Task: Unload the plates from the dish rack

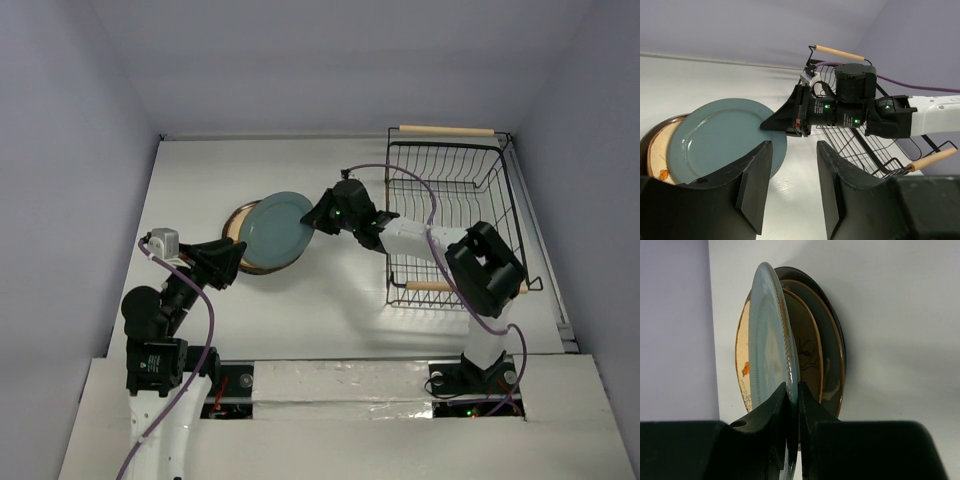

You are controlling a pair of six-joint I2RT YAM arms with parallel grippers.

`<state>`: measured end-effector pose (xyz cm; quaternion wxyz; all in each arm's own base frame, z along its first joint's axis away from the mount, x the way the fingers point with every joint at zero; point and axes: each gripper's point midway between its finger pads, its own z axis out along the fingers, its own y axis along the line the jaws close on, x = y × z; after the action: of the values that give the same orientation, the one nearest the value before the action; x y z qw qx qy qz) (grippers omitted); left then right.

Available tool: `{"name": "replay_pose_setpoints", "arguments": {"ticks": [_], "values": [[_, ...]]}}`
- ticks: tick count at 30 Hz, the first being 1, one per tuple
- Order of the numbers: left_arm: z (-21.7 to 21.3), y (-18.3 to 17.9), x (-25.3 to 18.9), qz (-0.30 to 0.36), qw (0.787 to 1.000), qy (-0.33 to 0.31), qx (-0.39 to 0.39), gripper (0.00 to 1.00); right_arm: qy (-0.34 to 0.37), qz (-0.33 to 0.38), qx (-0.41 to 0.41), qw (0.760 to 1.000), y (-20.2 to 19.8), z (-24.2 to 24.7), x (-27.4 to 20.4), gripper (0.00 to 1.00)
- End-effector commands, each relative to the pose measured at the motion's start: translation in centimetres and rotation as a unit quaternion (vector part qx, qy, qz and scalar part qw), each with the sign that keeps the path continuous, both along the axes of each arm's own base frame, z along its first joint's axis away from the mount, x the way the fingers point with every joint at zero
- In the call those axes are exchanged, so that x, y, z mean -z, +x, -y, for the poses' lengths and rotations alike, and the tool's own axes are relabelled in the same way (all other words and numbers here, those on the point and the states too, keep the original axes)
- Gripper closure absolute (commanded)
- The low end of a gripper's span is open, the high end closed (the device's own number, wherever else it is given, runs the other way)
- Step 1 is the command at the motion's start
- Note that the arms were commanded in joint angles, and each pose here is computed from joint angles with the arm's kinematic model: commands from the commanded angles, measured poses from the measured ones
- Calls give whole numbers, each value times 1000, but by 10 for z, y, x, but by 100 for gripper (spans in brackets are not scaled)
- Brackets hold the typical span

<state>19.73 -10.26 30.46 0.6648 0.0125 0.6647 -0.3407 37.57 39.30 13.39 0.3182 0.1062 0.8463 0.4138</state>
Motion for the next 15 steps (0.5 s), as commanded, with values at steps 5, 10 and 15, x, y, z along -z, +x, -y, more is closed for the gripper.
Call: {"name": "replay_pose_setpoints", "arguments": {"ticks": [5,10,15], "values": [[-2,2,-8,17,1000,2,-4,62,75,68,-2,995,11,-43,-59,77],[-2,2,-8,17,1000,2,-4,62,-16,54,-5,998,6,-36,-28,44],[-1,2,-8,17,1000,3,-3,62,-93,75,-2,993,5,-13,-26,19]]}}
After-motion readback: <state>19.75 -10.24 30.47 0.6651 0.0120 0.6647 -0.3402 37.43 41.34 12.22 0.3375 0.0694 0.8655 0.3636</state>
